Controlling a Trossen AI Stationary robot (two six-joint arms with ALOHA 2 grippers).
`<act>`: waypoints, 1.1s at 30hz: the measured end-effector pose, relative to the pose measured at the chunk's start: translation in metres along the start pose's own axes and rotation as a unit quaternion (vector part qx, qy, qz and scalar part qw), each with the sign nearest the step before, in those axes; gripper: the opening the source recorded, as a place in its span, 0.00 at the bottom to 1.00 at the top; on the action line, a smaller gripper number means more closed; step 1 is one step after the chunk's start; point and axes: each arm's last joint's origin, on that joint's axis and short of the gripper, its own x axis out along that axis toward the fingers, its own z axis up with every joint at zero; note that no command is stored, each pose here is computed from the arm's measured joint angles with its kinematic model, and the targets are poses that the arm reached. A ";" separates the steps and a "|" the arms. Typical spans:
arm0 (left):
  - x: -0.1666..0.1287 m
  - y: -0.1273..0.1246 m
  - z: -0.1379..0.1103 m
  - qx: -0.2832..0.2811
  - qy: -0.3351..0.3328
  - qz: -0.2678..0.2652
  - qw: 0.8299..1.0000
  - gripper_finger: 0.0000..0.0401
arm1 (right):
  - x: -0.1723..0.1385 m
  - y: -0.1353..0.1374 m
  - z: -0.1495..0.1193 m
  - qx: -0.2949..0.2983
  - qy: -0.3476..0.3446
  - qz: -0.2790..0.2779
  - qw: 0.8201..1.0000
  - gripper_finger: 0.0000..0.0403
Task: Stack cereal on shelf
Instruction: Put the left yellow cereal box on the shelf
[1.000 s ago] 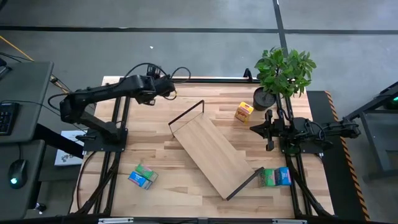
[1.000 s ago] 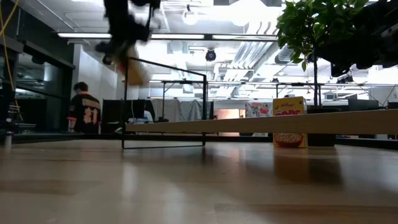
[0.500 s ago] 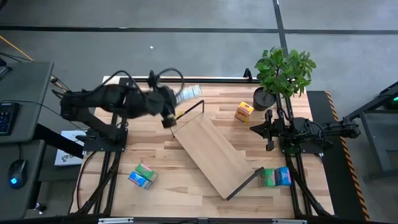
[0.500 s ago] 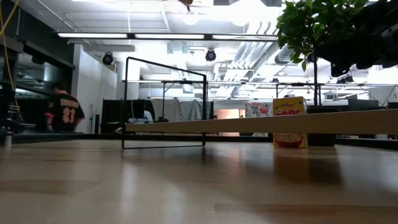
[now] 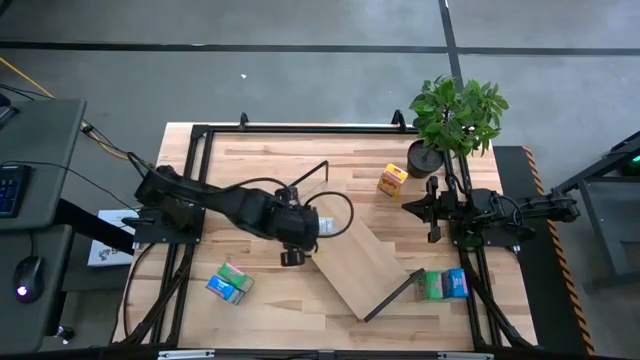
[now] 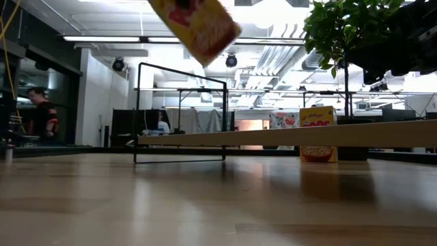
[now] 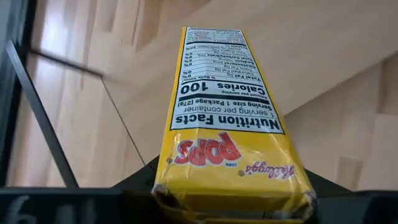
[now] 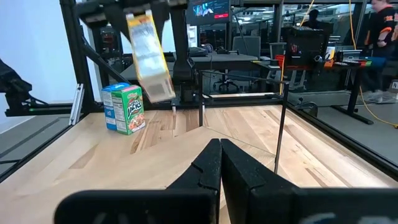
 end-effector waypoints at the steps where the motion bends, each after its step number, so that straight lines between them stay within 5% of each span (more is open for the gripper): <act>1: 0.005 0.003 0.001 -0.017 0.012 -0.002 1.000 0.37 | 0.000 0.000 0.000 0.000 0.000 0.000 1.000 0.00; 5: 0.023 0.017 0.005 -0.039 0.063 -0.023 0.997 0.37 | 0.000 0.000 0.000 0.000 0.000 0.000 1.000 0.00; 10: 0.033 0.027 0.008 0.125 0.074 -0.032 0.989 0.37 | 0.000 0.000 0.000 0.000 0.000 0.000 1.000 0.00; 16: 0.045 0.026 -0.005 0.319 0.124 -0.025 0.939 0.37 | 0.000 0.000 0.000 0.000 0.000 0.000 1.000 0.00; 24: 0.072 0.009 -0.028 0.450 0.162 -0.037 0.877 0.37 | 0.000 0.000 0.000 0.000 0.000 0.000 1.000 0.00; 33: 0.081 -0.013 -0.043 0.576 0.165 0.022 0.801 0.37 | 0.000 0.000 0.000 0.000 0.000 0.000 1.000 0.00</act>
